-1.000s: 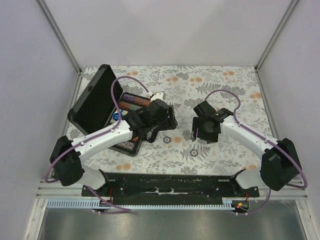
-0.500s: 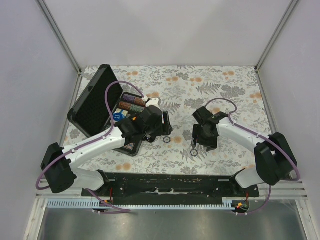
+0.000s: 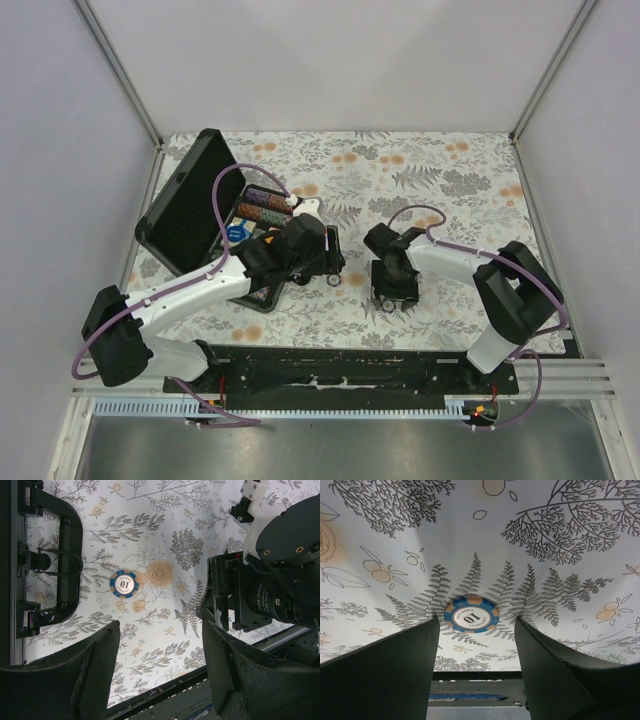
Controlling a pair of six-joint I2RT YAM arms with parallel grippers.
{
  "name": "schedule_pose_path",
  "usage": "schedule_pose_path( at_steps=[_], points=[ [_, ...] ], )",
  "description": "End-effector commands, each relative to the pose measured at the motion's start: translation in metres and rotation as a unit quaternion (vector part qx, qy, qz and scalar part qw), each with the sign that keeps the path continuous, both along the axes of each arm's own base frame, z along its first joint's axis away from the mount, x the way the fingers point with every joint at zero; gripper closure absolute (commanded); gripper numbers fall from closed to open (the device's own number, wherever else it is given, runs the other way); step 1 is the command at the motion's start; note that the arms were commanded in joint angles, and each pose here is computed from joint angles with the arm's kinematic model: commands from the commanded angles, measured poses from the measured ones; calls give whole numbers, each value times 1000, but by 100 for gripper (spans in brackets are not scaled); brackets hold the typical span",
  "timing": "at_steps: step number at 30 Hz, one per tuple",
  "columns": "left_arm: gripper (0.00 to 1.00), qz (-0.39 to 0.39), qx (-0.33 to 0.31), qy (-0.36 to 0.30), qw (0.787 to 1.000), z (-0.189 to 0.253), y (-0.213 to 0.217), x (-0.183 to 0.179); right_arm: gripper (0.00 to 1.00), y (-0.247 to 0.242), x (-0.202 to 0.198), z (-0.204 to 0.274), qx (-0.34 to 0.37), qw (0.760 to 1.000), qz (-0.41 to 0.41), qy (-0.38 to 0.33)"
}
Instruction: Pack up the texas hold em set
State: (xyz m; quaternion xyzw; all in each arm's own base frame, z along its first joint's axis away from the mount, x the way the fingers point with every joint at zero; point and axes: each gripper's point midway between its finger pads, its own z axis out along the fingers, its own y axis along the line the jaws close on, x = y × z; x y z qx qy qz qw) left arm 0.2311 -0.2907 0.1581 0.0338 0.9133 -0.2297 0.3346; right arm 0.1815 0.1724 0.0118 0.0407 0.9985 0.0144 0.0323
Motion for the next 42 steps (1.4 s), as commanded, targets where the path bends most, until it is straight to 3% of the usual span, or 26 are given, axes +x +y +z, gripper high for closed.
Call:
schedule_pose_path(
  at_steps=[1,8,19,27,36,42],
  points=[
    [28,-3,-4,-27,1000,10,1,3,32,9,16,2,-6,1000,-6,-23],
    [28,-3,1,-28,1000,8,3,3,36,7,16,-3,-19,1000,-5,-19],
    [27,-16,-3,-21,1000,4,-1,-3,56,9,18,-7,-12,999,-12,-27],
    [12,-53,-20,-29,998,3,-14,-18,58,16,24,15,17,998,-19,-58],
    [12,-82,-80,-49,992,7,-23,-39,58,30,36,59,72,992,-35,-94],
    [13,-101,-130,-73,984,20,-33,-50,58,47,44,98,144,982,-62,-101]
  ],
)
